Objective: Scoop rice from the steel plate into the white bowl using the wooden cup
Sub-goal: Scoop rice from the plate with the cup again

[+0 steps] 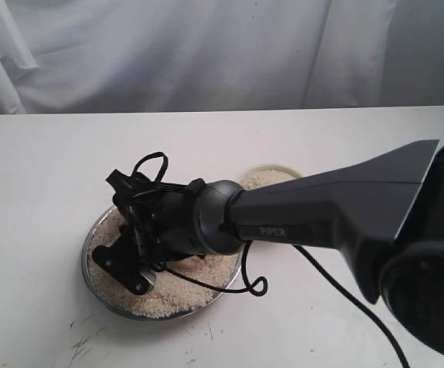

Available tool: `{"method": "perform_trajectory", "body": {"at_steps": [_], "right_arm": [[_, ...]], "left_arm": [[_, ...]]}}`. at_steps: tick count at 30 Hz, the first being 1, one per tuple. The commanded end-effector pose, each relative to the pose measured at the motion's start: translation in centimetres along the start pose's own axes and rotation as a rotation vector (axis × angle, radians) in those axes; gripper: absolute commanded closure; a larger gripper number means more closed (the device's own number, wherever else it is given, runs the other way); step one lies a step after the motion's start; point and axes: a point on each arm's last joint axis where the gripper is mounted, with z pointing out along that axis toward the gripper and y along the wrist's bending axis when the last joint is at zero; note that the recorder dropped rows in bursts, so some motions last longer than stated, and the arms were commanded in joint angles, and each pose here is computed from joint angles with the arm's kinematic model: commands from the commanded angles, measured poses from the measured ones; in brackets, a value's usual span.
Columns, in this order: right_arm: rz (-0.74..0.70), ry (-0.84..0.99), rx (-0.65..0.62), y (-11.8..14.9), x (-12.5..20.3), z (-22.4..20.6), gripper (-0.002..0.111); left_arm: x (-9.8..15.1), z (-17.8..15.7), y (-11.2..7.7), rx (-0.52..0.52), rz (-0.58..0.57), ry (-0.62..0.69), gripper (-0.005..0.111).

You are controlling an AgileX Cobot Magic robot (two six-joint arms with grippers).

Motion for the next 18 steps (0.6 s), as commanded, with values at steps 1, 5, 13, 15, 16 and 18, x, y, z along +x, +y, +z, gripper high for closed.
{"method": "perform_trajectory", "body": {"at_steps": [1,5,13,15,16,18], "right_arm": [[0.111,-0.031,-0.090,1.0,-0.5,0.1,0.108],[0.171,-0.066,-0.139,1.3,-0.9,0.0,0.108],[0.295,-0.131,-0.208,1.9,-1.1,0.1,0.108],[0.336,-0.140,-0.217,2.0,-0.7,0.3,0.108],[0.357,-0.140,-0.223,2.1,-0.3,0.5,0.108],[0.408,-0.148,-0.234,2.3,0.2,0.7,0.108]], "left_arm": [[0.0,0.0,0.0,0.003,0.002,-0.013,0.107],[0.0,0.0,0.0,0.003,0.002,-0.013,0.107],[0.0,0.0,0.0,0.003,0.002,-0.013,0.107],[0.0,0.0,0.0,0.003,0.002,-0.013,0.107],[0.0,0.0,0.0,0.003,0.002,-0.013,0.107],[0.0,0.0,0.0,0.003,0.002,-0.013,0.107]]}}
